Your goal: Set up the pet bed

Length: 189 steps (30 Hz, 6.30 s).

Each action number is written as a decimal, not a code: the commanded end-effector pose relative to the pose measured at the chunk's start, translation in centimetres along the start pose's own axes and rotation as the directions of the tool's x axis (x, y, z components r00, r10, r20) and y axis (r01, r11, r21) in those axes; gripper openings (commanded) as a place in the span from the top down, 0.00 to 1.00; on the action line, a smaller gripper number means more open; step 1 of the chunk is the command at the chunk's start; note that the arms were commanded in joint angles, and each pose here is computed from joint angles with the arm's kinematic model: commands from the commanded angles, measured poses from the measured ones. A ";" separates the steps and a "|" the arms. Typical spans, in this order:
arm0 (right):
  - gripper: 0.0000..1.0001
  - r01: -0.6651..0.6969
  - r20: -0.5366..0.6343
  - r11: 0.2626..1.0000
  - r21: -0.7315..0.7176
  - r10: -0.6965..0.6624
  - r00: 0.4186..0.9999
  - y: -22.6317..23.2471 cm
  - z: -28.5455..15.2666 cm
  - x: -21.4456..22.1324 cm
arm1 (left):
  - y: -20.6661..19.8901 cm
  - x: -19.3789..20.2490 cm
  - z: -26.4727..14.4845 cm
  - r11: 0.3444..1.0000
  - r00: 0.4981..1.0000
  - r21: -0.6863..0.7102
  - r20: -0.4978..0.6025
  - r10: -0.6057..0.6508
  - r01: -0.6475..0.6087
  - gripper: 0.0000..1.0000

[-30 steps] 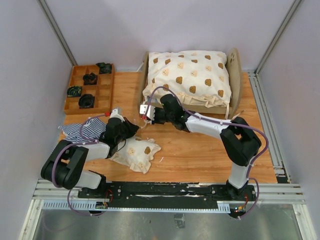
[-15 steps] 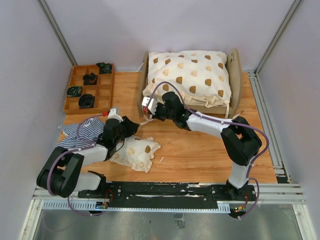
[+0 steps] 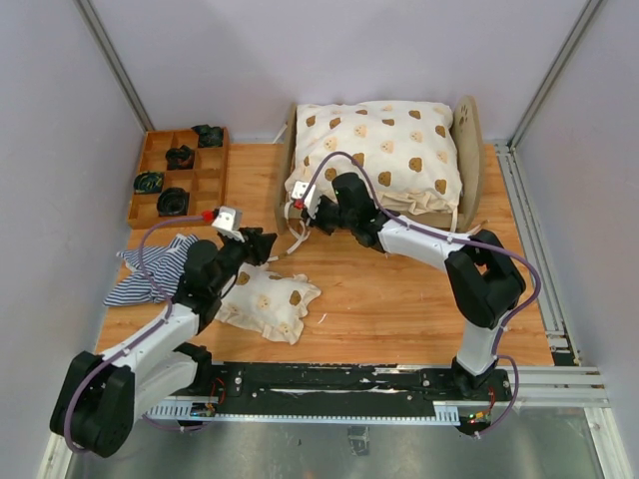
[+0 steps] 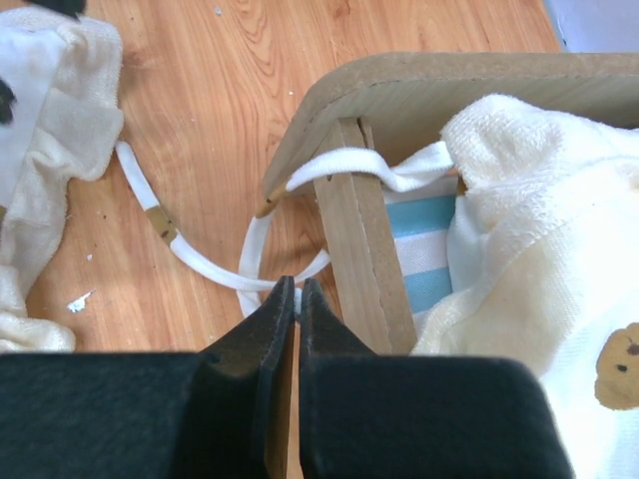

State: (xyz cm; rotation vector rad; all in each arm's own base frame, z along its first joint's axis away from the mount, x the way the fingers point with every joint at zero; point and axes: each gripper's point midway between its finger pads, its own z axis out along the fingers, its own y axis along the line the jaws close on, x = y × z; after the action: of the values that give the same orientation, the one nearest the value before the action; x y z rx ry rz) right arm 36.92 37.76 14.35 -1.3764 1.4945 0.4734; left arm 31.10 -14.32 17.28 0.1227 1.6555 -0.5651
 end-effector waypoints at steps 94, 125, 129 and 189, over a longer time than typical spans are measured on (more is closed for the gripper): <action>1.00 -0.271 0.198 0.963 -0.008 0.267 0.943 0.9 1.3 2.4 | 2.3 7.6 5.7 0.955 0.959 -0.164 -0.102 -0.264 0.246 0.54; 1.00 -0.469 0.290 0.882 0.044 0.438 0.851 1.0 0.8 3.3 | 1.9 7.3 11.3 0.943 0.946 -0.075 -0.001 -0.325 0.324 0.54; 1.00 -0.469 0.288 0.882 0.050 0.437 0.852 1.0 0.7 3.4 | 1.8 7.5 11.4 0.946 0.948 -0.066 -0.005 -0.320 0.319 0.64; 1.00 0.487 0.294 0.870 -0.076 -0.448 0.845 0.2 5.0 2.6 | 4.2 3.8 6.2 0.654 0.737 -0.368 0.150 -0.659 0.660 0.48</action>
State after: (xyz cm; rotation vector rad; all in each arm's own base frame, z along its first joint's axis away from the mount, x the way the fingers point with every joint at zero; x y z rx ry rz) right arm 37.94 40.38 6.90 -1.6757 1.0037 0.5286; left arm 37.05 -14.31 12.50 -0.6892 1.7639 -0.7076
